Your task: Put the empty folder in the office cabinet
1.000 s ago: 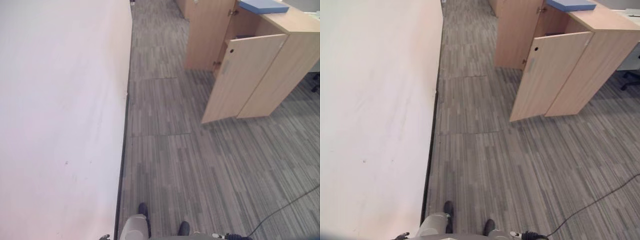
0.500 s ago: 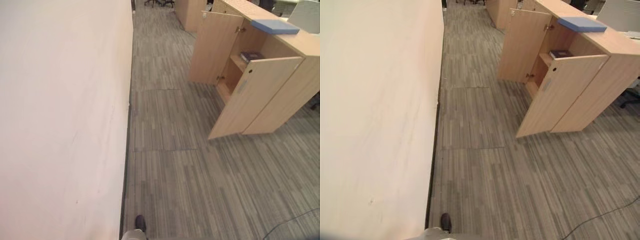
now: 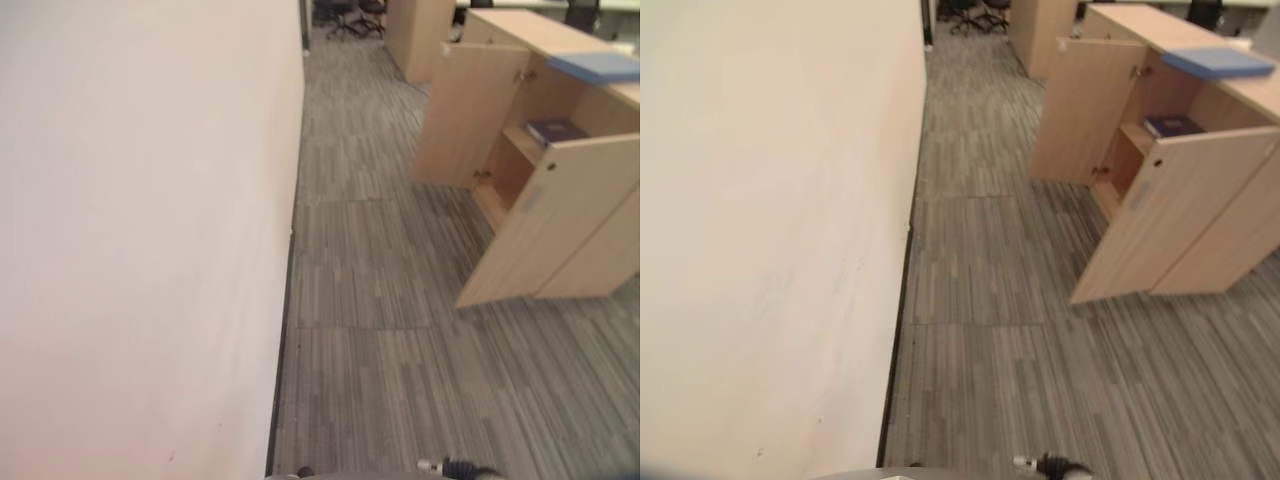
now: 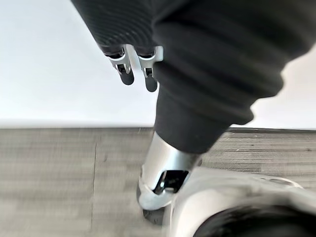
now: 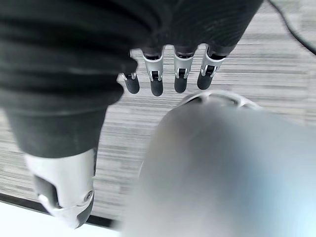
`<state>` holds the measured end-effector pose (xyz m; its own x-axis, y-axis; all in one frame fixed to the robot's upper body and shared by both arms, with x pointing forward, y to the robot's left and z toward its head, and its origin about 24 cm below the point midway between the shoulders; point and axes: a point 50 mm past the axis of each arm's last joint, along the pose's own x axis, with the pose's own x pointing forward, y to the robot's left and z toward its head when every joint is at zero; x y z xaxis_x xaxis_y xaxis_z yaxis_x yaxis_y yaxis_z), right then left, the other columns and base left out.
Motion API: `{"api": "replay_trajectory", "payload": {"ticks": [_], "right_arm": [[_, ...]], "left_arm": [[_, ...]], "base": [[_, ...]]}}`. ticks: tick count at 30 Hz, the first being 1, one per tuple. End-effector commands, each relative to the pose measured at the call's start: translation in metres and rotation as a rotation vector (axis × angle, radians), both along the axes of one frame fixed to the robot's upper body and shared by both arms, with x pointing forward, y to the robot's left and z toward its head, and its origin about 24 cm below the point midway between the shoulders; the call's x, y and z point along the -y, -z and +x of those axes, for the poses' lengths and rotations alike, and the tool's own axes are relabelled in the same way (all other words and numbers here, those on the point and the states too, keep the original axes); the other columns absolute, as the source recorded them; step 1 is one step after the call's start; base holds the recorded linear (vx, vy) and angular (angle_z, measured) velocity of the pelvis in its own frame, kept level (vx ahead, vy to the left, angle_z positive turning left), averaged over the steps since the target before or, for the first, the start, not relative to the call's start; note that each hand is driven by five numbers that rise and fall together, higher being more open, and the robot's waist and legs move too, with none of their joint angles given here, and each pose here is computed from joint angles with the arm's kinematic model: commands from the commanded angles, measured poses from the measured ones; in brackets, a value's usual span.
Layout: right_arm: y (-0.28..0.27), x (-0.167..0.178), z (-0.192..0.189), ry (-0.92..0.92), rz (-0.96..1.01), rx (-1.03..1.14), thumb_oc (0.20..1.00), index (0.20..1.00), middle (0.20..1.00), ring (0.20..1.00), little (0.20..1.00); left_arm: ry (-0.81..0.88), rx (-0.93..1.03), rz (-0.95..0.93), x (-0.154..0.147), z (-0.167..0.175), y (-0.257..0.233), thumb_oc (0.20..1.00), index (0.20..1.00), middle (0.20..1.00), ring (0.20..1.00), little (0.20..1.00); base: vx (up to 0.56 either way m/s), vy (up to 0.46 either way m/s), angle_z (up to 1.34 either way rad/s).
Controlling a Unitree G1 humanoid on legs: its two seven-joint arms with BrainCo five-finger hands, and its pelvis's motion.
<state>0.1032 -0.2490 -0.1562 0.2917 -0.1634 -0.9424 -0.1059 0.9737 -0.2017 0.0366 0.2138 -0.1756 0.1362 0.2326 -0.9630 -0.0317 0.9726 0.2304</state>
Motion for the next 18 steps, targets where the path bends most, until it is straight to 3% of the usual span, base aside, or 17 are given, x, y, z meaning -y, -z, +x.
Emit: {"api": "replay_trajectory", "payload": {"ticks": [1,12,18], "right_arm": [[0.002,-0.017,0.008,-0.003,0.043,0.013,1.000,1.000,1.000,1.000,1.000],[0.009,-0.003,-0.038,0.130,0.035,-0.109,1.000,1.000,1.000,1.000,1.000],[0.009,0.001,-0.045,0.139,0.028,-0.138,1.000,1.000,1.000,1.000,1.000]], "left_arm": [[0.018,0.044,0.078,-0.025,0.017,-0.007,1.000,1.000,1.000,1.000,1.000],[-0.038,-0.041,0.048,-0.022,-0.011,-0.004,1.000,1.000,1.000,1.000,1.000],[-0.014,0.010,0.026,-0.016,0.004,-0.003,1.000,1.000,1.000,1.000,1.000]], "base": [[0.15,-0.074,0.23],[0.28,-0.126,0.45],[0.27,-0.215,0.08]]}}
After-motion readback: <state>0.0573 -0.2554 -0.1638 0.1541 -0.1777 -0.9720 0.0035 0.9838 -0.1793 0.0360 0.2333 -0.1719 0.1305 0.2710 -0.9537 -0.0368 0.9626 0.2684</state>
